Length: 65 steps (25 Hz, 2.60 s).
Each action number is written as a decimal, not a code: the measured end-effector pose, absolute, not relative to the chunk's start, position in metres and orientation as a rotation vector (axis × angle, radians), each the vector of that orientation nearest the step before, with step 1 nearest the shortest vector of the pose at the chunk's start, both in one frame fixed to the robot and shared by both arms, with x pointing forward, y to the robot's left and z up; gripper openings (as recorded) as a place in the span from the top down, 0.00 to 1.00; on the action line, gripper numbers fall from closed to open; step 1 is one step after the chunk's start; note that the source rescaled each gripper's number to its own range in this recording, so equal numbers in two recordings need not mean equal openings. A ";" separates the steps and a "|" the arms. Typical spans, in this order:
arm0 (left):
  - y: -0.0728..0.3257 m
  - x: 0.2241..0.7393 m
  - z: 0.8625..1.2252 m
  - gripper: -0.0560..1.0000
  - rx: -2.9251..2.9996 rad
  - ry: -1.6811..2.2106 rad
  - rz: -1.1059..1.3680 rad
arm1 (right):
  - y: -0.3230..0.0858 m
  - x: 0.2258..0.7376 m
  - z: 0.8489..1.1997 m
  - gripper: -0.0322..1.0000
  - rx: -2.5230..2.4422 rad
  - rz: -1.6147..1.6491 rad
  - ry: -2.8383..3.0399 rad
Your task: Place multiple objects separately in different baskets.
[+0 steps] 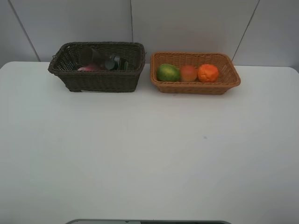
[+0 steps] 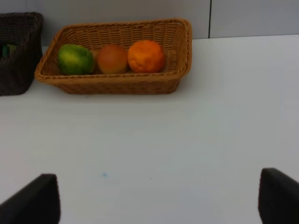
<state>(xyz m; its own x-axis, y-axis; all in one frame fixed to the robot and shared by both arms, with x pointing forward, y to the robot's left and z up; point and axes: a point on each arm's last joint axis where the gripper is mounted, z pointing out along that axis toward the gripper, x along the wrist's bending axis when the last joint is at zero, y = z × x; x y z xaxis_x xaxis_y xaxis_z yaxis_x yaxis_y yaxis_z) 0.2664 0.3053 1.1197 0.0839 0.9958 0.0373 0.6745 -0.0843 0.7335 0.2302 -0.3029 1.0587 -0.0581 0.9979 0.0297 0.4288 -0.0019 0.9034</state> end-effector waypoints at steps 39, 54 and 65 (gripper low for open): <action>0.302 0.244 1.046 0.14 1.771 1.543 0.720 | -0.303 0.230 1.059 0.15 1.511 1.026 1.572; 0.304 0.228 1.046 0.14 1.706 1.460 0.789 | -0.303 0.230 1.059 0.15 1.511 1.026 1.572; 0.304 0.228 1.046 0.14 1.706 1.459 0.789 | -0.303 0.230 1.059 0.15 1.511 1.026 1.572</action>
<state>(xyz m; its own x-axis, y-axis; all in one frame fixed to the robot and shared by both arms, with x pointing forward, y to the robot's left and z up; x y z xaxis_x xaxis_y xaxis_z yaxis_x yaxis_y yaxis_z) 0.2281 0.3042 1.0455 0.1625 0.9866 -0.0132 0.5288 -0.0758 0.8453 0.2302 -0.3029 1.0587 -0.0581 0.9979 0.0297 0.4288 -0.0019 0.9034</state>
